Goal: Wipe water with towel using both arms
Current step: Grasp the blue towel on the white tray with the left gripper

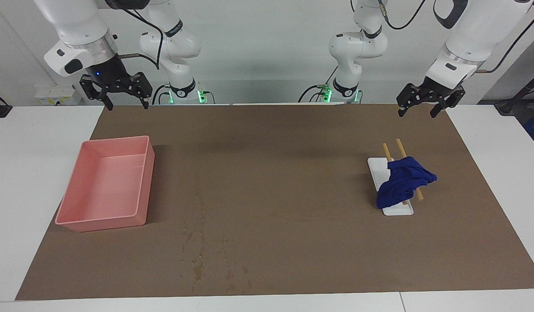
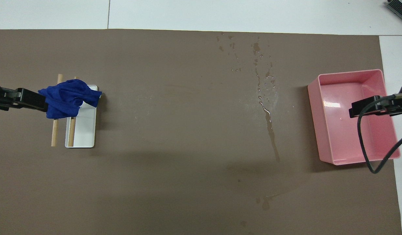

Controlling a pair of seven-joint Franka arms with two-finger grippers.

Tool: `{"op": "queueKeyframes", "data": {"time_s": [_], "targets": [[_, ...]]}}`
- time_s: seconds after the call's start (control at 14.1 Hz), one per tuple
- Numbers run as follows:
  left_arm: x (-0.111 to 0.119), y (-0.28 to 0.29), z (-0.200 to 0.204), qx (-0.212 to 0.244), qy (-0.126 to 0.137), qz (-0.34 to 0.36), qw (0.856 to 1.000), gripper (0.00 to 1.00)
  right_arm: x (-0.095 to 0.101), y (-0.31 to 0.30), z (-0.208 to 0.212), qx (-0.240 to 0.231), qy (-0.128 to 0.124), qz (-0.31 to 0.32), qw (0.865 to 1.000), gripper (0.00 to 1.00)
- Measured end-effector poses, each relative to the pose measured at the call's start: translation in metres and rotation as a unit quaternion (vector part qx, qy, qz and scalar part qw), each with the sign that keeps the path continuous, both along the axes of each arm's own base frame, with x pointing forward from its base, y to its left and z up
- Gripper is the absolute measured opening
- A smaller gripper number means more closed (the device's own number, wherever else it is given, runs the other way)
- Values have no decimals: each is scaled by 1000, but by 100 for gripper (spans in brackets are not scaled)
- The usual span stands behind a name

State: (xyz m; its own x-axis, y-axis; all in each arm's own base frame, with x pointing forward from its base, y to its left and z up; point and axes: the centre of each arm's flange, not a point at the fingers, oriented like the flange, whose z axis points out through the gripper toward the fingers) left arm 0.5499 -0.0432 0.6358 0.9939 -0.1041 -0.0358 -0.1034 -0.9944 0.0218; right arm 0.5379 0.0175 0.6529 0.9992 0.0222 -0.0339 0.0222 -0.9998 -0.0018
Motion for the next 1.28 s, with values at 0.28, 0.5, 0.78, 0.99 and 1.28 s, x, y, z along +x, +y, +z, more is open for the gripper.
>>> {"op": "queueKeyframes", "data": {"time_s": [0.28, 0.5, 0.78, 0.99, 1.28], "targets": [[1, 0, 0, 0, -2, 0, 1000, 100, 0, 0, 0, 0, 0, 0, 1000, 100], [9, 3, -11, 1, -36, 4, 999, 100, 0, 0, 0, 0, 0, 0, 1000, 100], [30, 28, -64, 30, -79, 26, 996, 100, 0, 0, 0, 0, 0, 0, 1000, 100], [65, 38, -118, 48, -107, 44, 992, 100, 0, 0, 0, 0, 0, 0, 1000, 100], [84, 53, -188, 45, -114, 64, 990, 100, 0, 0, 0, 0, 0, 0, 1000, 100]]}}
